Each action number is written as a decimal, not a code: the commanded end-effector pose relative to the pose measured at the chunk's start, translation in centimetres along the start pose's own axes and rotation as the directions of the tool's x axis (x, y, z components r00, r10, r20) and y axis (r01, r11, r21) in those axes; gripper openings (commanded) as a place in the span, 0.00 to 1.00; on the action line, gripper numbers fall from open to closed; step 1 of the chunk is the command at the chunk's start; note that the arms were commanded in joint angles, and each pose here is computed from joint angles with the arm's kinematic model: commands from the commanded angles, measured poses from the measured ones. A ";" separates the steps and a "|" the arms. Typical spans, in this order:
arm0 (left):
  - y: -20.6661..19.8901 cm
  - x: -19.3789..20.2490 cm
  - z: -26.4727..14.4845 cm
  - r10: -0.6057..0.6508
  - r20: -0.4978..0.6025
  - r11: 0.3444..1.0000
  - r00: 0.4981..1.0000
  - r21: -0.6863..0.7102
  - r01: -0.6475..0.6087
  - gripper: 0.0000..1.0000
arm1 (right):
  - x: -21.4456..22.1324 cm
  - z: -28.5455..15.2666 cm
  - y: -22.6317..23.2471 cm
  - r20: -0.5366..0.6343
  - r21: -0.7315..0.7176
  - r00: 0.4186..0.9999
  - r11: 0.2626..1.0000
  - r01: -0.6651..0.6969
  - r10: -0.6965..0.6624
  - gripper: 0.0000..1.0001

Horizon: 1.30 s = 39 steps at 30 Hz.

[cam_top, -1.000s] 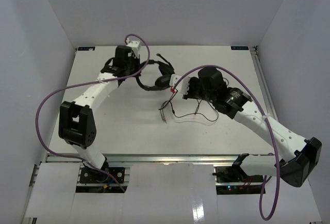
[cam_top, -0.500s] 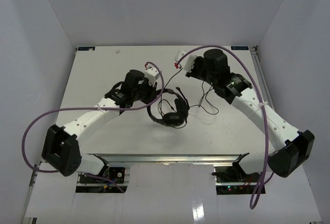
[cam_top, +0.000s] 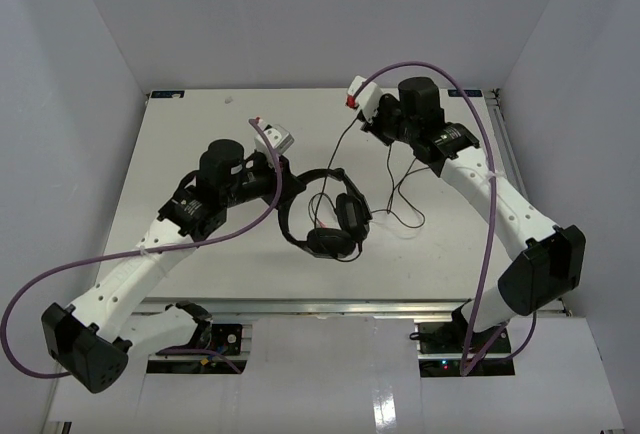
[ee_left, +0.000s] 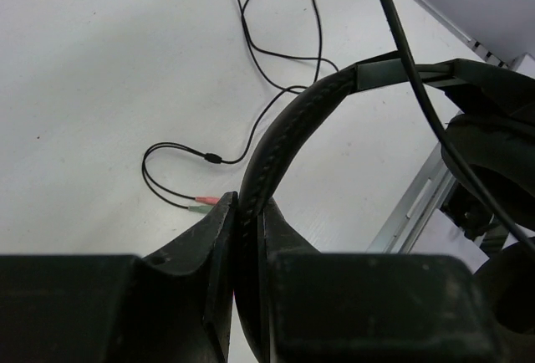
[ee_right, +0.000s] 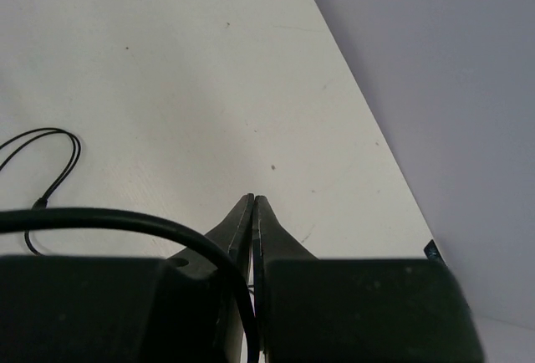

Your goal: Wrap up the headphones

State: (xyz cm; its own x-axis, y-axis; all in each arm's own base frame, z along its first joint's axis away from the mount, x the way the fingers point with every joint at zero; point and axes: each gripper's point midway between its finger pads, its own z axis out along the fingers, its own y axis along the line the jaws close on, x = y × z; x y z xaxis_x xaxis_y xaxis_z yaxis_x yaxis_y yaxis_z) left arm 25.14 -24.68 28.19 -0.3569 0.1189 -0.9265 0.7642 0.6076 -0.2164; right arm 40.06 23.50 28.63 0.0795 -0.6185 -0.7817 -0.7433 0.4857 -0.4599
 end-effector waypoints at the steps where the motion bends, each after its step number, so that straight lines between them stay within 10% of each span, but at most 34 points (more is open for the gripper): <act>1: -2.9 -4.5 -3.2 0.000 0.128 0.997 0.992 0.070 -0.009 0.00 | 0.9 1.0 -0.9 0.032 -0.055 0.988 0.988 -0.146 0.148 0.08; 11: -4.7 -14.6 -6.7 -0.003 0.356 0.998 0.934 0.059 -0.020 0.00 | 5.9 1.9 4.8 -0.037 -0.262 0.942 0.907 -0.331 0.333 0.08; 24: -4.2 -23.4 -4.2 -0.191 0.558 0.981 0.807 0.144 0.132 0.00 | -4.6 -4.5 12.4 0.179 -0.785 0.815 0.579 -0.219 0.551 0.08; 35: 0.2 -31.4 -3.1 -0.213 0.723 0.960 0.657 0.028 0.280 0.00 | -9.4 -7.5 18.5 0.129 -0.941 0.776 0.323 -0.101 0.617 0.10; 39: 3.2 -32.4 -3.9 -0.136 0.769 0.938 0.625 -0.102 0.331 0.00 | -9.9 -9.4 19.0 0.200 -0.943 0.764 0.333 -0.021 0.614 0.14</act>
State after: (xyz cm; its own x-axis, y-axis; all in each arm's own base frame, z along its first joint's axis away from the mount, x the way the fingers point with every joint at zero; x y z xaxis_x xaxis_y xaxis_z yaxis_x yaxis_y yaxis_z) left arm 36.70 -27.77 53.75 -0.0834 -0.5304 -0.8437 0.6298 0.6281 -0.4571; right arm 21.05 34.11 28.79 -0.3290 -0.1136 -0.9375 -0.8816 -0.3187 0.3480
